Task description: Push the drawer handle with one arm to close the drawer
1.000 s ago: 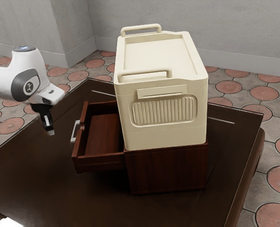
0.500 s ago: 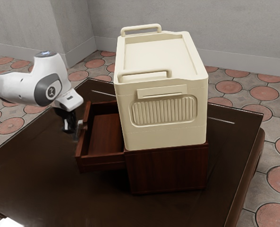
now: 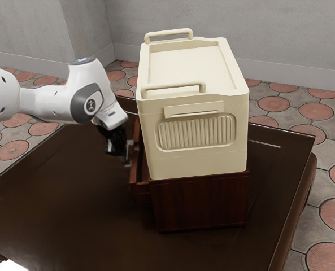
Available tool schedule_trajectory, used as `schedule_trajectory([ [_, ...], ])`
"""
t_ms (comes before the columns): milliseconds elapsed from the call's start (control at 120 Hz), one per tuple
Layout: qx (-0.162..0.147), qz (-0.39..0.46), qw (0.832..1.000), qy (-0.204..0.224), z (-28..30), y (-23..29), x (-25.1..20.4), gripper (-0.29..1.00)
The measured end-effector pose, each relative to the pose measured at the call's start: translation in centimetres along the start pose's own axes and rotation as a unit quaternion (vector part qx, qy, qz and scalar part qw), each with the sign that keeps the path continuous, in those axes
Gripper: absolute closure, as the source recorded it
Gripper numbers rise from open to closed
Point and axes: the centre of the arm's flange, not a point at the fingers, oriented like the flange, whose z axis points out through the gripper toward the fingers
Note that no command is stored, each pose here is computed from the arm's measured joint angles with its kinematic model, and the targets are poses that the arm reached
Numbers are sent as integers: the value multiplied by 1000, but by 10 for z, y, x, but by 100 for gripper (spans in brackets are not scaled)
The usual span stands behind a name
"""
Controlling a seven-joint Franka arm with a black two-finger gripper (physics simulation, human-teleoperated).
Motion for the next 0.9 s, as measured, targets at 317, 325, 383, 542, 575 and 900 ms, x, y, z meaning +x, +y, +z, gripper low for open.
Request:
schedule_trajectory([
  [317, 1, 33, 999, 27, 7, -13, 41, 80],
  [325, 1, 33, 999, 27, 7, -14, 41, 80],
  [383, -1, 33, 999, 29, 8, -14, 41, 82],
  [542, -4, 8, 1000, 19, -29, -11, -2, 79],
  [575, 0, 2, 1000, 13, -53, -9, -14, 79],
  [900, 11, -206, 976, -76, -233, -2, -83, 36],
])
